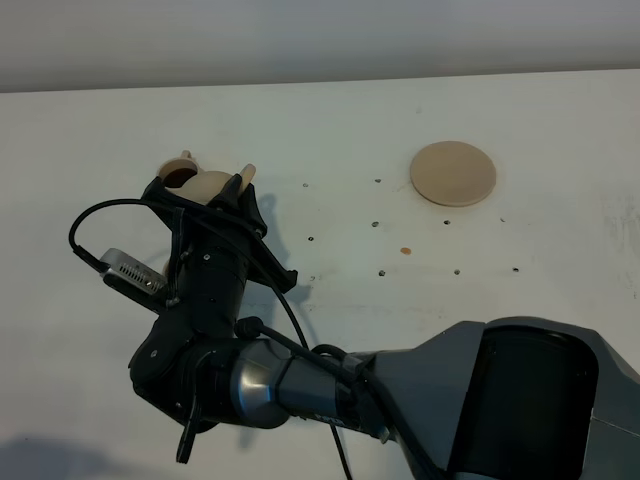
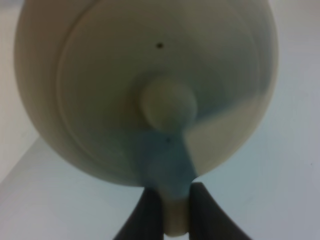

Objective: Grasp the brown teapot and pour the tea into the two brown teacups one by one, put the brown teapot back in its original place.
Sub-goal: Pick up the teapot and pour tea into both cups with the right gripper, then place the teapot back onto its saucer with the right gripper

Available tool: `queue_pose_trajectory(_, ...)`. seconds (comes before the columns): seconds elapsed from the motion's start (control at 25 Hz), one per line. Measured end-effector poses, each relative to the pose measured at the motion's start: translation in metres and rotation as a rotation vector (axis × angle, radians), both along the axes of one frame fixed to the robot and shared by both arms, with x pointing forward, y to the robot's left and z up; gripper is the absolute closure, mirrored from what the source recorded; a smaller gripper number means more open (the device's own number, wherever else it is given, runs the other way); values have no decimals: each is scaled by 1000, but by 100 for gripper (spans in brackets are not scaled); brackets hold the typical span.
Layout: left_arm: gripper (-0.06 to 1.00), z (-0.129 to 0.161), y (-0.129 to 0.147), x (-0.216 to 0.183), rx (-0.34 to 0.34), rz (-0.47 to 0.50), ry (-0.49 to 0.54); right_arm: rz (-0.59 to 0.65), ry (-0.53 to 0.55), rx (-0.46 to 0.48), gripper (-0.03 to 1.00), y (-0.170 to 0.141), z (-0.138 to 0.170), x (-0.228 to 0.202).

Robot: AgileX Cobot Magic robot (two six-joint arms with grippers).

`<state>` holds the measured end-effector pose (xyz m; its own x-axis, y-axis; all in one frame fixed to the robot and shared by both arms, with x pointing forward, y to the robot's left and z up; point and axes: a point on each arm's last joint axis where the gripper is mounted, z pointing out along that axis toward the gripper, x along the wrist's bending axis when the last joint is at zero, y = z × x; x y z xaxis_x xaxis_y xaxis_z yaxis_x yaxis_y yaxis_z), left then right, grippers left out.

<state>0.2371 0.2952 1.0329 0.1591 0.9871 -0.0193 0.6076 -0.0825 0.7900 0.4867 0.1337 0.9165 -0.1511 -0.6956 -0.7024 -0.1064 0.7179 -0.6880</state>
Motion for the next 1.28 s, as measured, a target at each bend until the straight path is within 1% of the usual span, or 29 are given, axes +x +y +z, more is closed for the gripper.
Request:
queue_pose_trajectory(0.24,96,0,0,0,0,0,0,-2,3,1,86,0,0,0)
queue_pose_trajectory(0.44,96,0,0,0,0,0,0,-18,26,13,86,-2,-1,-1)
queue_pose_trajectory(0.68,96,0,0,0,0,0,0,-31,34,68,86,-4,21,-2)
queue_pose_trajectory(0.8,96,0,0,0,0,0,0,-54,69,90,86,-7,30,-3)
queue_pose_trajectory(0.96,96,0,0,0,0,0,0,-121,183,135,86,-17,44,-4)
queue_pose_trajectory(1.08,96,0,0,0,0,0,0,-177,280,186,86,-30,64,0)
queue_pose_trajectory(1.16,96,0,0,0,0,0,0,-201,367,230,86,-40,78,5)
queue_pose_trajectory(1.28,96,0,0,0,0,0,0,-227,523,324,86,-50,97,13)
